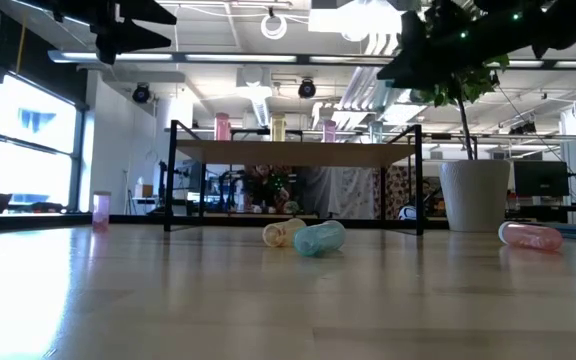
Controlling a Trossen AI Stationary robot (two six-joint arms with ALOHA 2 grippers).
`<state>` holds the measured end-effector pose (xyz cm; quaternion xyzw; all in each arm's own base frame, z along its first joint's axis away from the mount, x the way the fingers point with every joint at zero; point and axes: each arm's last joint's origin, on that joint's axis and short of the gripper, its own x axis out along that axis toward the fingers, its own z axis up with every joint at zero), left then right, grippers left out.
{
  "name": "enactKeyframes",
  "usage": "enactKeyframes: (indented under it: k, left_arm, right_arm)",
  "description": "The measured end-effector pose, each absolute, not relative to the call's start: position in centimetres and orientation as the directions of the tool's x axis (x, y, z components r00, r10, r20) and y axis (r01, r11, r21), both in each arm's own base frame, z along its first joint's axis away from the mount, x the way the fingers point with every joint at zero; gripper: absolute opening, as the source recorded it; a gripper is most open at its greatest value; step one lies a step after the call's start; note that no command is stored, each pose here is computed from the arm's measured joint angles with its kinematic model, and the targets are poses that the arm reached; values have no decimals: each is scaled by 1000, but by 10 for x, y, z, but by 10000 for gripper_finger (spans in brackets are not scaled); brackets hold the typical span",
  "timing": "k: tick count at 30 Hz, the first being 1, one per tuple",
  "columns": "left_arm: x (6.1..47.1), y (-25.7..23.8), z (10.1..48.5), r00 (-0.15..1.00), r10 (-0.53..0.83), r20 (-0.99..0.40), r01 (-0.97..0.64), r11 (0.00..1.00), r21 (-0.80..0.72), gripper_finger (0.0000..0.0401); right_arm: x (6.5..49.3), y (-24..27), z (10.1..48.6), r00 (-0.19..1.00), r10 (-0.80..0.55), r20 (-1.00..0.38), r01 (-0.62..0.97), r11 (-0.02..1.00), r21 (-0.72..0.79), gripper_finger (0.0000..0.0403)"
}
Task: Pick and place medicine bottles onto shelf by color
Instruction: Put the right blue pill bottle on the shelf aligned with the blue pill bottle
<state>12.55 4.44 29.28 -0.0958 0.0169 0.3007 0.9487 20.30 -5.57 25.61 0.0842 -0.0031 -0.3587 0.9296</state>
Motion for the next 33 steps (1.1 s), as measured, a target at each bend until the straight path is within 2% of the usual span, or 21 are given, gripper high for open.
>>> enactKeyframes:
  k: [6, 12, 20, 33]
  left_arm:
    - [126, 44, 293, 819, 567, -90, -574, 801, -172, 239]
    - [125, 45, 293, 809, 580, -91, -587, 792, -170, 239]
    - [125, 45, 293, 808, 583, -91, -589, 790, -170, 239]
    - [125, 45, 293, 799, 594, -91, -600, 782, -169, 239]
  right_arm:
    - [210, -64, 253, 713, -674, -195, 695, 715, 71, 107]
    - [207, -75, 256, 694, -673, -254, 708, 702, 74, 107]
    - [203, -89, 255, 716, -636, -286, 692, 700, 176, 107]
    - [203, -99, 248, 722, -608, -330, 678, 716, 166, 107]
